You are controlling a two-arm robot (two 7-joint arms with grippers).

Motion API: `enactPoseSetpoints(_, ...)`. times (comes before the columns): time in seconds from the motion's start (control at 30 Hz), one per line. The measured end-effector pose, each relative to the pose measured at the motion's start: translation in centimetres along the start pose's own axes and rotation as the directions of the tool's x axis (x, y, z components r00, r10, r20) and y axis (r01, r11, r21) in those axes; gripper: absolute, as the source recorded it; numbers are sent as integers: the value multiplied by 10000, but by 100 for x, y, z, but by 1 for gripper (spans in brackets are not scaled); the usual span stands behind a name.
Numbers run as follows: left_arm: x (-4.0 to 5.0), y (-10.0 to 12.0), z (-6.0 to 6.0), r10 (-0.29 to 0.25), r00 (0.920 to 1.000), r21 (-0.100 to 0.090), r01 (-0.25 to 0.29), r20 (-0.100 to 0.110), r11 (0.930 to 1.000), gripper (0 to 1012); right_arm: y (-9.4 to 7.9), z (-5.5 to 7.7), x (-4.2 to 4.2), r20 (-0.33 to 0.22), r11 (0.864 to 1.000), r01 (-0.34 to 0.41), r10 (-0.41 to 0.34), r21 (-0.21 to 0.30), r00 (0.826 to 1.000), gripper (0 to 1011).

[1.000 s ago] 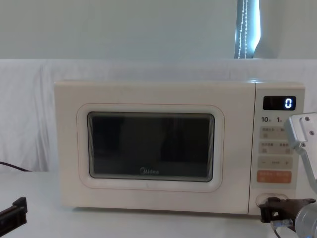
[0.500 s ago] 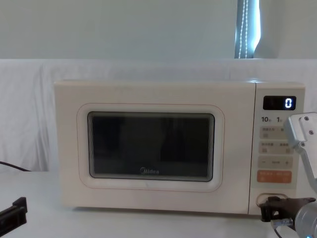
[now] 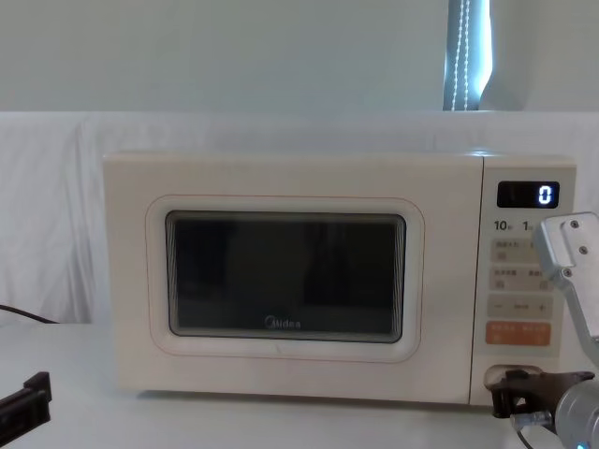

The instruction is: Press the button to open the microwave door with one hand; close the microwave door with the other hand.

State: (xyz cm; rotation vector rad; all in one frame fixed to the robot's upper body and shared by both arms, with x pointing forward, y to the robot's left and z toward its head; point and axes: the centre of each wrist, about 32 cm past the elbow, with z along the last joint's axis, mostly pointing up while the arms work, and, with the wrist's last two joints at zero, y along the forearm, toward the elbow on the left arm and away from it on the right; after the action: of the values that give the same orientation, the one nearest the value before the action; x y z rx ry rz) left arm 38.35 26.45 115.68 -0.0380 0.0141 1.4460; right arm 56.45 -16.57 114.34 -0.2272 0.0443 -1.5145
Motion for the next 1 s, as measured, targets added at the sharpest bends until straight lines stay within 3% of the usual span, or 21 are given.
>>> enactPoseSetpoints(1.0,0,0,0,1,10000,0,-1,0,10000,1001,104,12,19,116,9999,124,-123,-29,9999,0)
